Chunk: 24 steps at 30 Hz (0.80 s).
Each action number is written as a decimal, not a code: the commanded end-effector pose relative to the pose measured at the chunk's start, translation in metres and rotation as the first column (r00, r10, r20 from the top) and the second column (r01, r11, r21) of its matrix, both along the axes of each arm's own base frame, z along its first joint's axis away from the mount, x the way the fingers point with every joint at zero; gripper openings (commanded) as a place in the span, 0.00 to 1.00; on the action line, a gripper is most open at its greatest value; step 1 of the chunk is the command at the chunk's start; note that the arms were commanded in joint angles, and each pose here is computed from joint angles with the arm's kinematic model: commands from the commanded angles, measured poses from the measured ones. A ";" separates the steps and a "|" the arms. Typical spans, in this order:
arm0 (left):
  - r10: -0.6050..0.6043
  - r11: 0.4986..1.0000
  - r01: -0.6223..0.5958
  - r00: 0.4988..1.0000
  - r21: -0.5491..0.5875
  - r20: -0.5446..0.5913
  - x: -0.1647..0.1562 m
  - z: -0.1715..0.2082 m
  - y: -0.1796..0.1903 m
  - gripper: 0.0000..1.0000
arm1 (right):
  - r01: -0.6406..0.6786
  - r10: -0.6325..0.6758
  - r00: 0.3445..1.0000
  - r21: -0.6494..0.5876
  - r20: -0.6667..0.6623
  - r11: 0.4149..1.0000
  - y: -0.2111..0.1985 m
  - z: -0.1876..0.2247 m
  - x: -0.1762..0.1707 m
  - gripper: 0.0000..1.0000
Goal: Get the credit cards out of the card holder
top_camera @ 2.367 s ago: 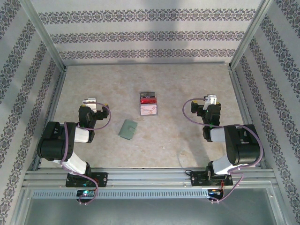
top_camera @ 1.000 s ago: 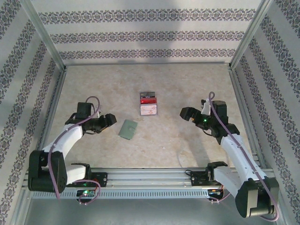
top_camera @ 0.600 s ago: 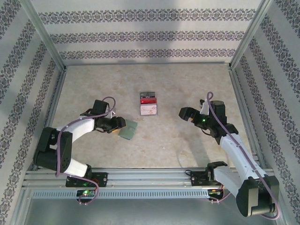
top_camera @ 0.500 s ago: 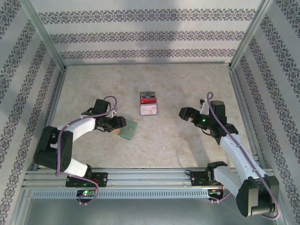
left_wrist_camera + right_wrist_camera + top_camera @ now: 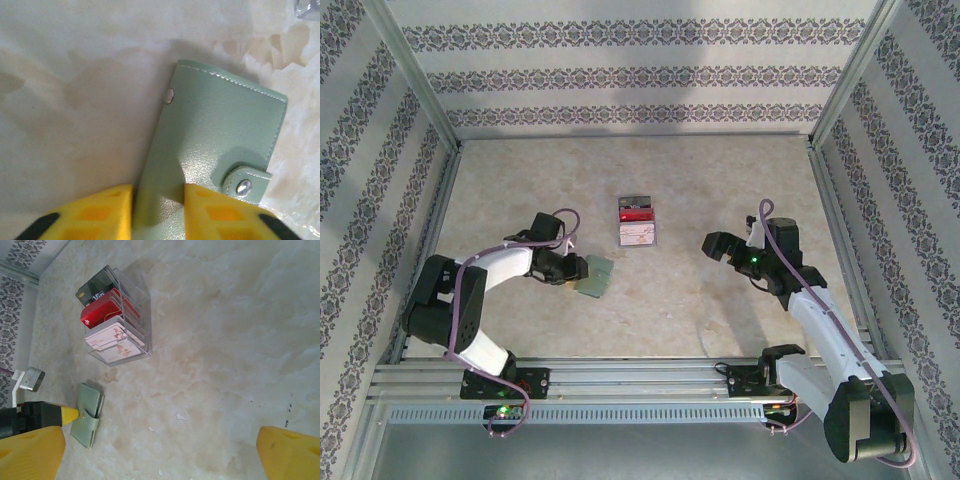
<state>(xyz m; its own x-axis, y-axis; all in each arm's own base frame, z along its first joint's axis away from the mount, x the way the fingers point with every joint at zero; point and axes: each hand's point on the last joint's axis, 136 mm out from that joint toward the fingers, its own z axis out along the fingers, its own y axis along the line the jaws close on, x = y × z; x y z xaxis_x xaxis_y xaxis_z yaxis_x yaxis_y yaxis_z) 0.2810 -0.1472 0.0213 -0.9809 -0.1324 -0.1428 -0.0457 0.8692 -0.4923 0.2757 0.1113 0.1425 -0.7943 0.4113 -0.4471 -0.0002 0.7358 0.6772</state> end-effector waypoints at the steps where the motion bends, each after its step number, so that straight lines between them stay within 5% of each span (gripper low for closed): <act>1: -0.068 0.997 0.070 0.997 0.025 -0.046 -0.013 -0.012 -0.009 0.23 | -0.015 0.016 1.000 -0.023 0.023 1.000 0.002 0.000 -0.001 0.98; 14: -0.035 0.998 0.037 0.999 -0.053 0.042 -0.007 0.020 -0.021 0.00 | -0.012 0.012 1.000 -0.009 0.021 1.000 0.003 0.000 0.000 0.98; 24: 0.072 0.972 0.010 0.939 -0.236 0.337 0.013 0.129 -0.034 0.00 | -0.076 0.049 0.990 0.208 0.135 0.975 0.029 0.040 0.010 0.98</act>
